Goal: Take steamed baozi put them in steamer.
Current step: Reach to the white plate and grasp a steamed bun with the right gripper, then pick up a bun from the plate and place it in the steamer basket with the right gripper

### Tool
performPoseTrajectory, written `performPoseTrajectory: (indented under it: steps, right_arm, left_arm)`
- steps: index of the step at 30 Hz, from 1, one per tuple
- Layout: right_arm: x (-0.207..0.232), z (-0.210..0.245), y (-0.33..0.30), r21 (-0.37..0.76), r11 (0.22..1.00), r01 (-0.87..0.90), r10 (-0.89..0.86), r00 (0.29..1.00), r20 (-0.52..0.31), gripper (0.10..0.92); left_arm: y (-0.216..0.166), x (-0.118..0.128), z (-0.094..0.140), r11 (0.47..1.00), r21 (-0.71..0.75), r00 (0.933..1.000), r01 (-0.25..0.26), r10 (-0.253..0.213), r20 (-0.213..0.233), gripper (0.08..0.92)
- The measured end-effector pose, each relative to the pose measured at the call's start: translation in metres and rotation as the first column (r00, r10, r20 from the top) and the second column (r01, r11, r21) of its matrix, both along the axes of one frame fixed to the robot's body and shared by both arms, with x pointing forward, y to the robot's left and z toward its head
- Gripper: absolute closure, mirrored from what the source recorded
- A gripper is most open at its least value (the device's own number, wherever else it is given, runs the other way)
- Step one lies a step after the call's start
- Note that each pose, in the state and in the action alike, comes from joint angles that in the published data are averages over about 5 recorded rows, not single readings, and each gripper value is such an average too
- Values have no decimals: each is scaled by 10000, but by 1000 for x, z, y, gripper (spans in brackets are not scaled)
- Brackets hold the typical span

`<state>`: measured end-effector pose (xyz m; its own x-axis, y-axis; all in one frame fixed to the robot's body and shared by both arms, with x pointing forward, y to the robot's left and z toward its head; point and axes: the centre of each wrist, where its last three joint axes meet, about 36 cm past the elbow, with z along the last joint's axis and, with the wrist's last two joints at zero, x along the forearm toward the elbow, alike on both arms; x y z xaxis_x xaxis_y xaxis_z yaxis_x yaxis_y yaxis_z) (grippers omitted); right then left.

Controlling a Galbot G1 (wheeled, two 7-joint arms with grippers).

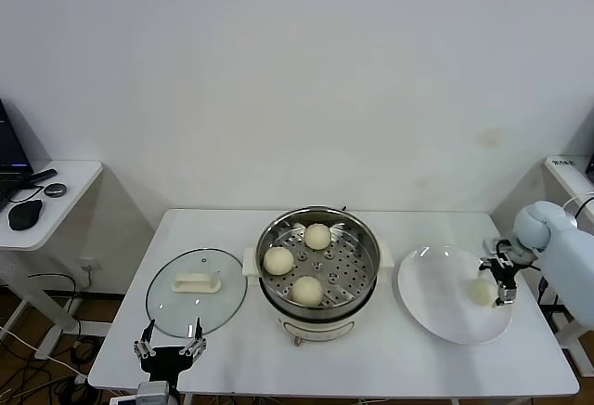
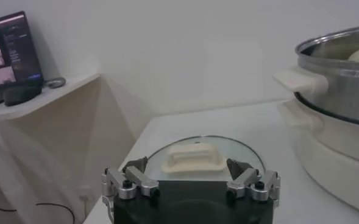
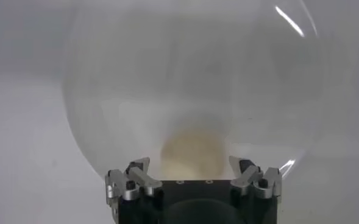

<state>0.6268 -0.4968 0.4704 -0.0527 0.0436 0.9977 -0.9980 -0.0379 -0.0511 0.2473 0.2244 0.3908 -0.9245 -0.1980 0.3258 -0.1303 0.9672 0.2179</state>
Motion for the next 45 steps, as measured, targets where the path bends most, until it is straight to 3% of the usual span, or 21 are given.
performPoseTrajectory:
  steps: [26, 40, 45]
  right_arm:
    - [3, -14, -1, 107, 9996, 267, -271, 9990, 355, 212]
    - [1, -1, -6, 188, 9986, 485, -492, 9979, 415, 580]
    - [5, 23, -4, 534, 9964, 655, -686, 9959, 590, 621]
  left_arm:
    - [-1, 0, -2, 10000, 14, 10000, 24, -24, -47, 177]
    - [-2, 2, -2, 10000, 33, 10000, 69, -69, -14, 177]
    - [-2, 5, -2, 9997, 215, 9999, 105, -106, 88, 177]
